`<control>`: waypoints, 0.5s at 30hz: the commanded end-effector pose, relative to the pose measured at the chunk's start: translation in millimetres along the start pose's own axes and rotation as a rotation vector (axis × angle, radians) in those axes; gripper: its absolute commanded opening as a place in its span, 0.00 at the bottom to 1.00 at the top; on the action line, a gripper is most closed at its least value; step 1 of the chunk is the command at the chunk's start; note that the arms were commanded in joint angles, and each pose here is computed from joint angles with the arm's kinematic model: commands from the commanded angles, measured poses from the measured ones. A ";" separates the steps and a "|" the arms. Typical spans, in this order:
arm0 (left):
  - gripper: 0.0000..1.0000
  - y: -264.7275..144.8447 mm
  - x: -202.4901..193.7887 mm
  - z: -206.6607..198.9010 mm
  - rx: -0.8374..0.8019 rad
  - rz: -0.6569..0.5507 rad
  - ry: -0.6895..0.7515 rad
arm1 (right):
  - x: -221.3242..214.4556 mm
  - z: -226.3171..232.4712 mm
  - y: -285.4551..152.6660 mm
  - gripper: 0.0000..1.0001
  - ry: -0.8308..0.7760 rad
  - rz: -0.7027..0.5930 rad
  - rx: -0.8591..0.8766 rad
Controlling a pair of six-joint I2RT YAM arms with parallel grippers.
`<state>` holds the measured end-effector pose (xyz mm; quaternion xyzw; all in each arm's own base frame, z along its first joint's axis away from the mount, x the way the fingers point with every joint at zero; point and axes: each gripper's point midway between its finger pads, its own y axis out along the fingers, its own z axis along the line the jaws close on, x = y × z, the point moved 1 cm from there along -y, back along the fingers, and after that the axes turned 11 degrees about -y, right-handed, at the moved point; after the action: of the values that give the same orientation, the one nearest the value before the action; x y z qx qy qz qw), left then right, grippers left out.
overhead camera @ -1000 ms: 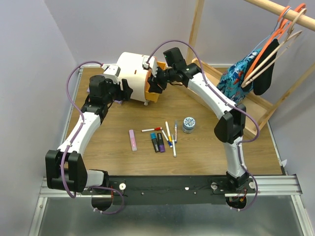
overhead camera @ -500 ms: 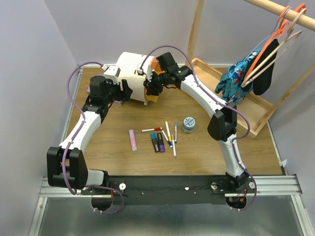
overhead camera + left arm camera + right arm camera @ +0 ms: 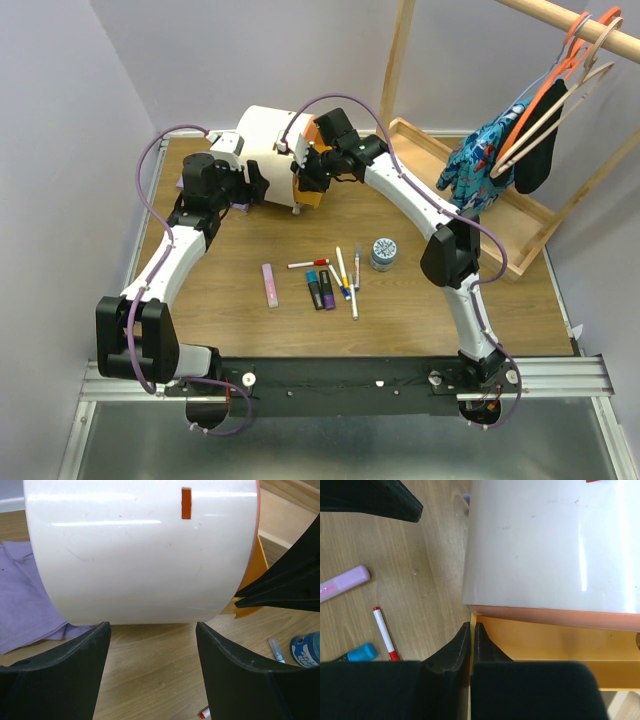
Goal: Sort the stationery into containers
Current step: Open the drawer in the storage box.
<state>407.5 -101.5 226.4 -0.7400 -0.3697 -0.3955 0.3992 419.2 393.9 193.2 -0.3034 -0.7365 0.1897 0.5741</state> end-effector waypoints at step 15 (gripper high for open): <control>0.78 7.5 3.0 7.5 0.023 -0.028 -0.015 | -20.3 9.0 -6.3 0.01 0.124 0.124 -0.054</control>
<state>411.4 -101.3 222.4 -0.7414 -0.3742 -0.3883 0.3994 420.8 390.7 191.6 -0.3375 -0.7123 0.1688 0.5918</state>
